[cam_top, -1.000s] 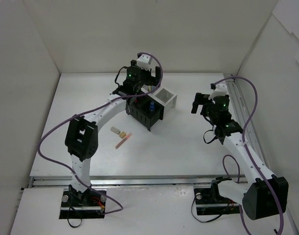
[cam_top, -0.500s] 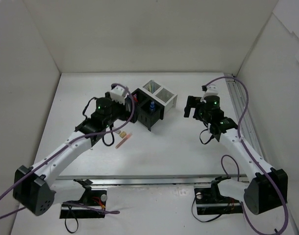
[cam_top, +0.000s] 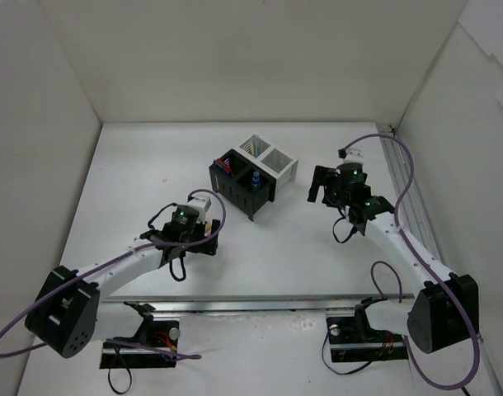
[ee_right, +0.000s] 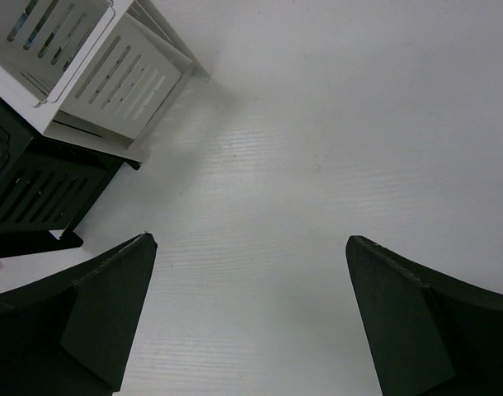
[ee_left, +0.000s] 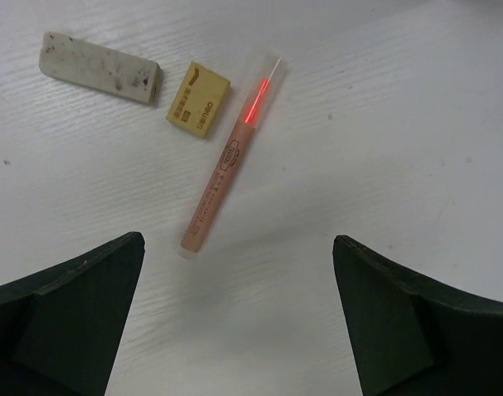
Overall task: Sort the stationery into containers
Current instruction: Pick up the pen from the center of the board.
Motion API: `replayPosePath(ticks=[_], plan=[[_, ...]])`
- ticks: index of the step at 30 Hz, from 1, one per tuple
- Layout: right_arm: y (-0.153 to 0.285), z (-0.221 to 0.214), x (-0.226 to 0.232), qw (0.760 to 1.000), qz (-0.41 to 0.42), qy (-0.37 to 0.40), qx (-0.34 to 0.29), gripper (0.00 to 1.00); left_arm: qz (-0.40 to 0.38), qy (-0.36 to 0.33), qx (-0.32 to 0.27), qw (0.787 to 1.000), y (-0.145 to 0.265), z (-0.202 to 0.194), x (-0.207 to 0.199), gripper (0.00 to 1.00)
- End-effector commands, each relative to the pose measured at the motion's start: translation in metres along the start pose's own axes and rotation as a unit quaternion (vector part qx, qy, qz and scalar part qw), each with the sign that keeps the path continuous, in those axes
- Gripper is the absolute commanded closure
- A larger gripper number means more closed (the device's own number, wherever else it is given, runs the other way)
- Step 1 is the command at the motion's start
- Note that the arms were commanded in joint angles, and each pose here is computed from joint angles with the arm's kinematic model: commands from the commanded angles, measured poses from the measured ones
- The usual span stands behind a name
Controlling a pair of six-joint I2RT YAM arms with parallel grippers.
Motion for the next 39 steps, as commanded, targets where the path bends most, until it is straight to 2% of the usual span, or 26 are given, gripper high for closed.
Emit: replayPosePath(ticks=[1, 10, 13, 15, 23, 26, 31, 32, 34, 36, 37, 39], plan=[[0.011, 0.018, 0.003, 0.999, 0.009, -0.008, -0.038, 0.02, 0.004, 0.015, -0.019, 1.000, -0.016, 0.018, -0.007, 0.09], [0.017, 0.021, 0.001, 0.999, 0.006, 0.006, -0.049, 0.02, 0.030, -0.008, -0.010, 0.999, -0.046, 0.039, -0.012, 0.21], [0.018, 0.022, -0.001, 0.999, 0.001, 0.012, -0.053, 0.02, 0.026, -0.019, 0.006, 0.999, -0.053, 0.037, -0.017, 0.28], [0.021, 0.023, -0.004, 0.998, -0.007, 0.013, -0.058, 0.02, 0.028, -0.022, 0.018, 0.999, -0.057, 0.033, -0.019, 0.38], [0.027, 0.022, -0.013, 0.997, -0.031, 0.017, -0.067, 0.02, 0.041, -0.024, 0.045, 0.998, -0.052, 0.008, -0.024, 0.53], [0.027, 0.020, -0.014, 0.997, -0.032, 0.020, -0.067, 0.02, 0.038, -0.024, 0.044, 0.998, -0.052, 0.001, -0.029, 0.64], [0.023, 0.017, -0.014, 0.997, -0.032, 0.025, -0.059, 0.02, 0.029, -0.040, 0.034, 0.998, -0.059, 0.009, -0.042, 0.66], [0.023, 0.016, -0.013, 0.998, -0.028, 0.027, -0.057, 0.02, 0.028, -0.044, 0.032, 0.998, -0.060, 0.011, -0.043, 0.72], [0.024, 0.015, -0.013, 0.998, -0.028, 0.027, -0.058, 0.02, 0.024, -0.045, 0.026, 0.998, -0.067, 0.016, -0.047, 0.74], [0.025, 0.016, -0.015, 0.997, -0.032, 0.027, -0.060, 0.02, 0.021, -0.048, 0.031, 0.998, -0.072, 0.017, -0.050, 0.81], [0.025, 0.016, -0.015, 0.997, -0.032, 0.030, -0.060, 0.02, 0.018, -0.048, 0.033, 0.998, -0.073, 0.017, -0.052, 0.88], [0.027, 0.016, -0.017, 0.997, -0.036, 0.031, -0.063, 0.02, 0.013, -0.051, 0.033, 0.998, -0.072, 0.021, -0.055, 0.96]])
Point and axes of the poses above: each gripper's point midway between its finger pads, its own y axis back along the fingers, its own x axis along the line the jaws close on, z = x × y, the point moved 3 cm from there along y, back along the fingers, and after that the axes turned 13 degrees about y, right-handed, at the moved point
